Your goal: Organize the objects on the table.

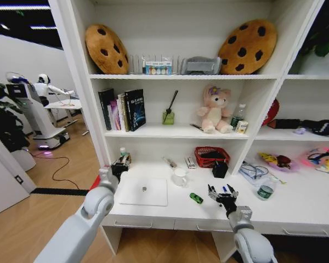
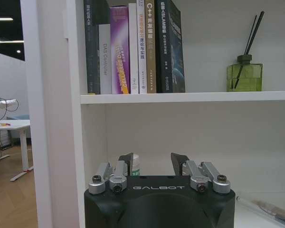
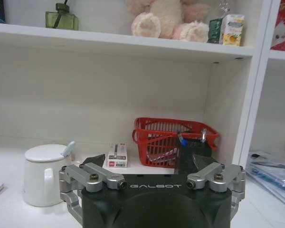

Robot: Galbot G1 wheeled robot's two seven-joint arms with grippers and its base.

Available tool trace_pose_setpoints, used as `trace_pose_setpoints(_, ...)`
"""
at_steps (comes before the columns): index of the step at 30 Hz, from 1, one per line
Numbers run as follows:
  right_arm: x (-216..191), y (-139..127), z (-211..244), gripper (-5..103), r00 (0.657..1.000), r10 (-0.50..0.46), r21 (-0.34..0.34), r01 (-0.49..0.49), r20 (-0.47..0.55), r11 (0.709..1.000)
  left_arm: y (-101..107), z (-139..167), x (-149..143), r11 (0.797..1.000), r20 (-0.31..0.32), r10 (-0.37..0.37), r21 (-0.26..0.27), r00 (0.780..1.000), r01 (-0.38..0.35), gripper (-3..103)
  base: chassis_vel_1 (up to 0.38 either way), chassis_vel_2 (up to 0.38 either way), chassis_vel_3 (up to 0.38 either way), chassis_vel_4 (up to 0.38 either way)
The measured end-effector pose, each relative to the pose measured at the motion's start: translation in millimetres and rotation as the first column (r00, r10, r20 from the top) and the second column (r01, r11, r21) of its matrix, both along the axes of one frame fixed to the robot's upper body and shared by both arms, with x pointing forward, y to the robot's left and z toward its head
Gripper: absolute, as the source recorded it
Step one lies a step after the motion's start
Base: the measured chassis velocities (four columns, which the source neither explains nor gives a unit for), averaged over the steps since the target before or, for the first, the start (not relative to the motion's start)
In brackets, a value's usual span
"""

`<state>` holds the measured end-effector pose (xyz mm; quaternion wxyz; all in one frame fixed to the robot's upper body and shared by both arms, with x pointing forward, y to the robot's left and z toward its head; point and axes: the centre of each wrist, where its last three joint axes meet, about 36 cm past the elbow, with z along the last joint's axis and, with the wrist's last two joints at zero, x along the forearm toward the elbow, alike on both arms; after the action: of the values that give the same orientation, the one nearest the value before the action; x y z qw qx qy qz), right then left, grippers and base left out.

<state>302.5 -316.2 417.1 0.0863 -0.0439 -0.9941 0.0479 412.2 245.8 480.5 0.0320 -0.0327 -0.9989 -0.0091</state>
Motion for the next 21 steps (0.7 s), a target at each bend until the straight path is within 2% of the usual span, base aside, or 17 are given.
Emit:
trace_pose_setpoints(2,-10,-3,8,100,1.000,-0.013,-0.004,0.013,0.009,1.000,17,-3,2,1.000,0.009,-0.020,-0.011,1.000,0.020,57,0.000,0.000,0.000,0.000)
trace_pose_setpoints(4,-11,-3,12,100,1.000,-0.015,-0.005,0.015,0.017,1.000,25,-4,1,0.999,0.014,-0.041,-0.012,0.999,0.041,57,0.000,0.000,0.000,0.000)
trace_pose_setpoints(5,-12,-2,15,100,1.000,-0.017,-0.004,0.018,0.022,1.000,33,-5,-1,0.998,0.015,-0.069,-0.015,0.998,0.069,62,0.000,0.000,0.000,0.000)
trace_pose_setpoints(6,-13,-1,19,100,0.999,-0.019,-0.001,0.019,0.027,1.000,41,-5,-8,0.995,0.009,-0.102,-0.022,0.995,0.102,68,0.000,0.000,0.000,0.000)
trace_pose_setpoints(7,-13,-1,19,100,0.999,-0.019,-0.001,0.019,0.027,1.000,41,-5,-8,0.995,0.009,-0.102,-0.022,0.995,0.102,68,0.000,0.000,0.000,0.000)
trace_pose_setpoints(9,-16,0,24,100,0.999,-0.017,0.000,0.017,0.030,1.000,55,-8,-26,0.990,-0.006,-0.139,-0.035,0.990,0.139,79,0.000,0.000,0.000,0.000)
trace_pose_setpoints(10,-16,0,24,100,0.999,-0.017,0.000,0.017,0.030,1.000,55,-8,-26,0.990,-0.006,-0.139,-0.035,0.990,0.139,79,0.000,0.000,0.000,0.000)
trace_pose_setpoints(12,-20,0,31,100,0.999,-0.013,0.000,0.013,0.033,1.000,74,-14,-47,0.993,-0.023,-0.115,-0.032,0.993,0.115,89,0.000,0.000,0.000,0.000)
trace_pose_setpoints(13,-20,0,31,100,0.999,-0.013,0.000,0.013,0.033,1.000,74,-14,-47,0.993,-0.023,-0.115,-0.032,0.993,0.115,89,0.000,0.000,0.000,0.000)
trace_pose_setpoints(15,-22,0,38,100,0.999,-0.012,0.003,0.012,0.037,1.000,87,-11,-68,0.997,-0.030,-0.074,-0.032,0.997,0.073,98,0.000,0.000,0.000,0.000)
trace_pose_setpoints(21,-30,3,47,100,0.999,-0.012,0.003,0.012,0.035,1.000,95,1,-98,0.999,-0.003,-0.023,-0.033,1.000,0.023,100,0.000,0.000,0.000,0.000)
